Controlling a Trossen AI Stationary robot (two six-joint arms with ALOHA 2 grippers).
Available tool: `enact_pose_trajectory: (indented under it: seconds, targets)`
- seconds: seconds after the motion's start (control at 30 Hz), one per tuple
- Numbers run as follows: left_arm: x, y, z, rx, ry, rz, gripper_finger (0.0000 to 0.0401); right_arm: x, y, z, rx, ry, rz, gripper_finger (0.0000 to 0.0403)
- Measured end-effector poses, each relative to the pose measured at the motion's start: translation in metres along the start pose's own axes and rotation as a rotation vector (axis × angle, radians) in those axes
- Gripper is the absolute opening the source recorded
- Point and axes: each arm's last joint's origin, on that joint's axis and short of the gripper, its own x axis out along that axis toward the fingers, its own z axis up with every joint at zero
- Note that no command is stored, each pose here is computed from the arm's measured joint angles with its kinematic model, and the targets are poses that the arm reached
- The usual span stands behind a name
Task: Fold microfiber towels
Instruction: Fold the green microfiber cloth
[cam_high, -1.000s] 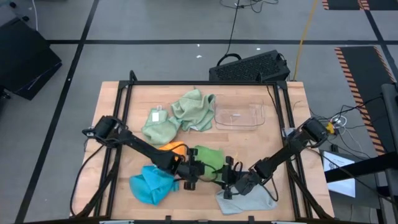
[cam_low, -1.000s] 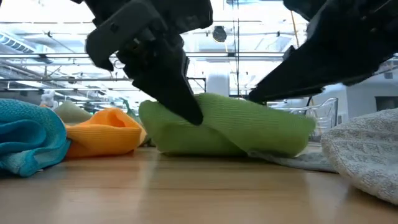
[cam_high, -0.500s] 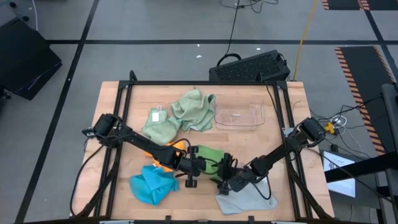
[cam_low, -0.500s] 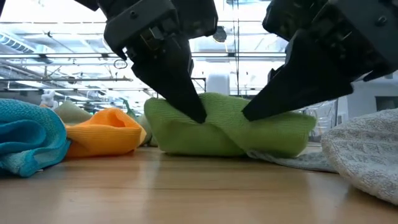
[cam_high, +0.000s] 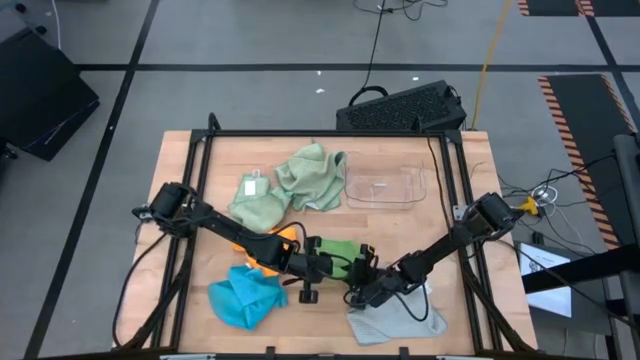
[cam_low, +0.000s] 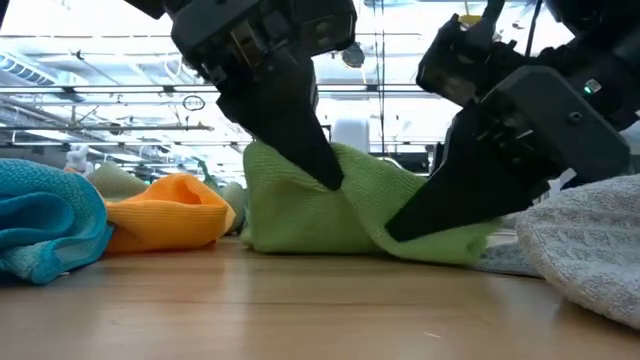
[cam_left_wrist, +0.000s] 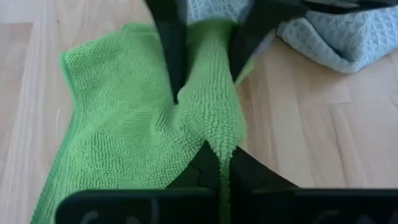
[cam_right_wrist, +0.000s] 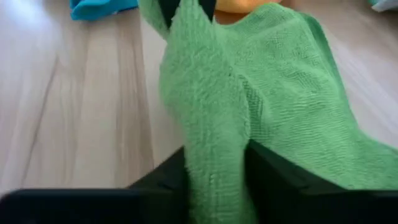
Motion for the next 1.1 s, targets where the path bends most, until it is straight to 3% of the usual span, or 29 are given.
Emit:
enact_pose_trajectory:
  seconds: [0.17, 0.43, 0.53, 0.7, 0.77, 0.93, 1.1]
  targets:
    - [0.000, 0.000, 0.000, -0.019, -0.003, 0.003, 0.0030, -0.009, -0.001, 0.009, -0.052, -0.010, 0.005, 0.0014]
    - [-0.001, -0.006, 0.000, -0.098, -0.011, -0.007, 0.0078, -0.013, -0.012, 0.022, -0.082, -0.029, -0.040, 0.0012]
    - [-0.002, -0.011, -0.002, -0.111, -0.015, 0.006, 0.0114, -0.017, -0.014, 0.028, -0.098, -0.044, -0.039, 0.0006]
    - [-0.004, -0.015, -0.006, -0.113, -0.028, 0.123, 0.0181, -0.023, -0.020, 0.040, -0.097, -0.076, -0.047, 0.0008]
    - [-0.004, -0.018, -0.005, -0.112, -0.034, 0.110, 0.0198, -0.025, -0.022, 0.043, -0.110, -0.086, -0.062, 0.0008]
    - [-0.006, -0.029, 0.000, -0.072, -0.100, 0.027, 0.0208, -0.035, -0.025, 0.054, -0.159, -0.135, -0.117, 0.0008]
    - [-0.017, -0.033, 0.004, -0.047, -0.123, 0.011, 0.0191, -0.049, -0.025, 0.064, -0.242, -0.177, -0.124, 0.0008]
